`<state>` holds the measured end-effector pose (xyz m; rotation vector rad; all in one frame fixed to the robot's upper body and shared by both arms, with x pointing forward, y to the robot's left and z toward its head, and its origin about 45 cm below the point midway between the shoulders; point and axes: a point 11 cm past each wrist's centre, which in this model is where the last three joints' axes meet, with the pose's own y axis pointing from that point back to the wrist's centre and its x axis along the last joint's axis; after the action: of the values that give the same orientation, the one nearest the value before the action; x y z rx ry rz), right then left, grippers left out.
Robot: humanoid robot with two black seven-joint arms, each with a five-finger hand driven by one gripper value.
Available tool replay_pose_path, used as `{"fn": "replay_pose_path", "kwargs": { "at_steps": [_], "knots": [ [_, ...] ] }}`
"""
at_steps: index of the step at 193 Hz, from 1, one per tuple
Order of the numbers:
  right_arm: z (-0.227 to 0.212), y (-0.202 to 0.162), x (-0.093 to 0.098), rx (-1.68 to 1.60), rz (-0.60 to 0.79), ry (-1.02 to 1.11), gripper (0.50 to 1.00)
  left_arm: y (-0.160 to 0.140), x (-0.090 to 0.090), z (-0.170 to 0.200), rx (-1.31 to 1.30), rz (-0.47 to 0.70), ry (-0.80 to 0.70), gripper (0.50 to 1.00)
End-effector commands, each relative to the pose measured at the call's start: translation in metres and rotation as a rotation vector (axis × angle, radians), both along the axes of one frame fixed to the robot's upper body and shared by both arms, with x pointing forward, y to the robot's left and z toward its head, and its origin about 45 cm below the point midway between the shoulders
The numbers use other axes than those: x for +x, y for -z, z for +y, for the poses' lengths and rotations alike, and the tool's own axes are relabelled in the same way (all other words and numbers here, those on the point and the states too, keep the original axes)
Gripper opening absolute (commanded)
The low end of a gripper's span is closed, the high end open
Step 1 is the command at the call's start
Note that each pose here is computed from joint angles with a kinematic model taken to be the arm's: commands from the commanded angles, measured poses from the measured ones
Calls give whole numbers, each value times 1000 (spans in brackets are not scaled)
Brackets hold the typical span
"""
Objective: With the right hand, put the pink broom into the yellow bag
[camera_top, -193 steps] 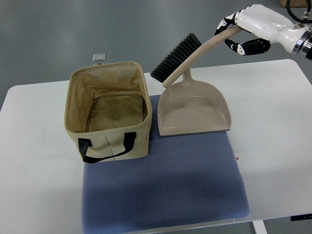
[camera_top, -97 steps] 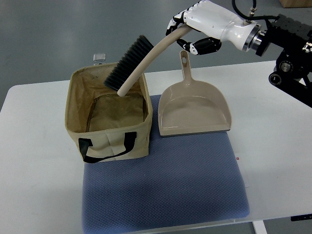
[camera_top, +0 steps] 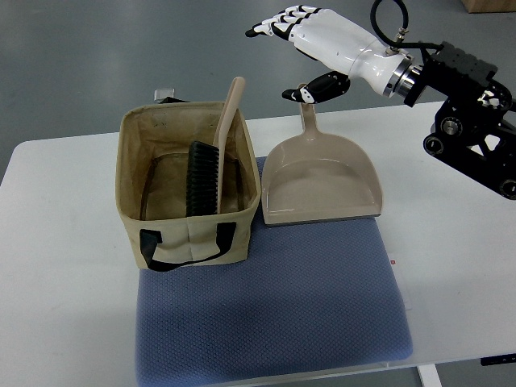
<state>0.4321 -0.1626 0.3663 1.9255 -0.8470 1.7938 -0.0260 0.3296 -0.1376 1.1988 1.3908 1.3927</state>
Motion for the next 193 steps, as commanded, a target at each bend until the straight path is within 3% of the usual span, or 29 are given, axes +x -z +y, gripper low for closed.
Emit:
{"fn": "replay_pose_path", "kwargs": {
  "at_steps": [1,49,83,125,193],
  "knots": [
    [-8,-5,4,34,7,26,858,0,0,0,0,0,0,1000],
    [-54,4,15,454,253,168,858,0,0,0,0,0,0,1000],
    [-94,41,13,873,536,277,858,0,0,0,0,0,0,1000],
    [-126,78,6,1242,743,347,881,0,-1,0,0,1,0,1000],
    [-127,117,-11,1590,972,266,891,0,0,0,0,0,0,1000]
  ]
}}
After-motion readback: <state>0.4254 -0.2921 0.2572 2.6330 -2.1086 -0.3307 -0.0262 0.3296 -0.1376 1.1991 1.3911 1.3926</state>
